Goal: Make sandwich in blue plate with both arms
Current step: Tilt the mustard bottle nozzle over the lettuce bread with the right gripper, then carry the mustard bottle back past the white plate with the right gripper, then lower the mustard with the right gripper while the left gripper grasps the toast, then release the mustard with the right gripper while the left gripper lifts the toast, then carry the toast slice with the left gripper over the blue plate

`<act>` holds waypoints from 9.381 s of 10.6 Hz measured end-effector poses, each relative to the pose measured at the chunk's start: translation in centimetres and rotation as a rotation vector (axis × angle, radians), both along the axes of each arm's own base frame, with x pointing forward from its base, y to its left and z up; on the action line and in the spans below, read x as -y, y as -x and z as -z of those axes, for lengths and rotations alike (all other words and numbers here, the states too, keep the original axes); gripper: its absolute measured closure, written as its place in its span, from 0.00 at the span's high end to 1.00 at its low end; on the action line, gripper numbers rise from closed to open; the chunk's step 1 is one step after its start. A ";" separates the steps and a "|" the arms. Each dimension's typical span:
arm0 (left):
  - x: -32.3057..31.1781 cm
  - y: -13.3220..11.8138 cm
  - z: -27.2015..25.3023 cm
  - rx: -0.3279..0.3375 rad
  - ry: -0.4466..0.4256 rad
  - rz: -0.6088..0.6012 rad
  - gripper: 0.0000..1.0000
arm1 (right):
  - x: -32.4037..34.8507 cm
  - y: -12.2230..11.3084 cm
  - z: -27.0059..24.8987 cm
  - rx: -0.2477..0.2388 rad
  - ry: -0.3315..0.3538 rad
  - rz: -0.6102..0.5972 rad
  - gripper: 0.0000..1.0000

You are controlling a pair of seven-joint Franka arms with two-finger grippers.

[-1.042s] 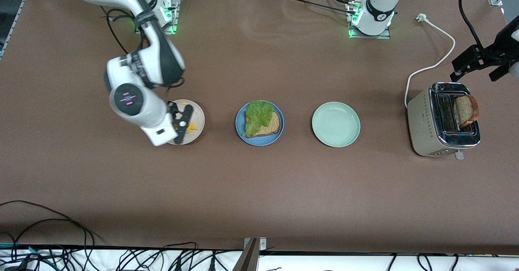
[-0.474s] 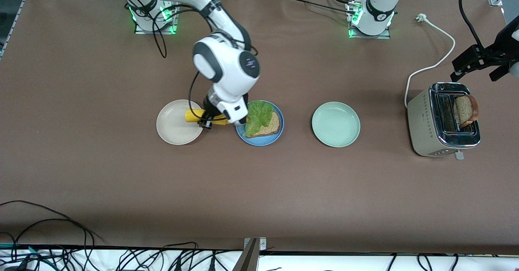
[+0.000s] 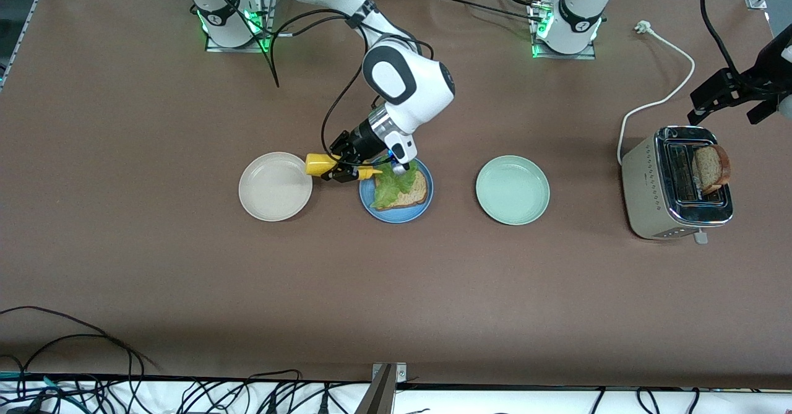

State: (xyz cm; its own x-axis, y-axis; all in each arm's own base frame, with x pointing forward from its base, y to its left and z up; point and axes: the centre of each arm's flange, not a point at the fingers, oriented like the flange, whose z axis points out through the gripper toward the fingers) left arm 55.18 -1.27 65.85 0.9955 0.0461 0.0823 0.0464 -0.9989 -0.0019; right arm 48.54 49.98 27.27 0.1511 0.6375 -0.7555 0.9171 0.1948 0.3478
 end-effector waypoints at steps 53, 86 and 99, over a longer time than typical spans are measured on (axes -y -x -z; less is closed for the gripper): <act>-21.8 -0.4 29.5 -0.284 0.049 0.069 0.90 | 62.4 -5.8 12.8 -0.597 -1.891 -0.385 0.20; 3.3 -2.7 15.7 -0.320 0.229 0.004 0.10 | 53.9 -11.7 -18.1 -0.159 -0.899 0.746 1.00; 32.3 -3.4 25.5 -0.302 0.667 -0.221 0.10 | 54.0 -7.8 -33.8 0.387 -1.006 1.579 1.00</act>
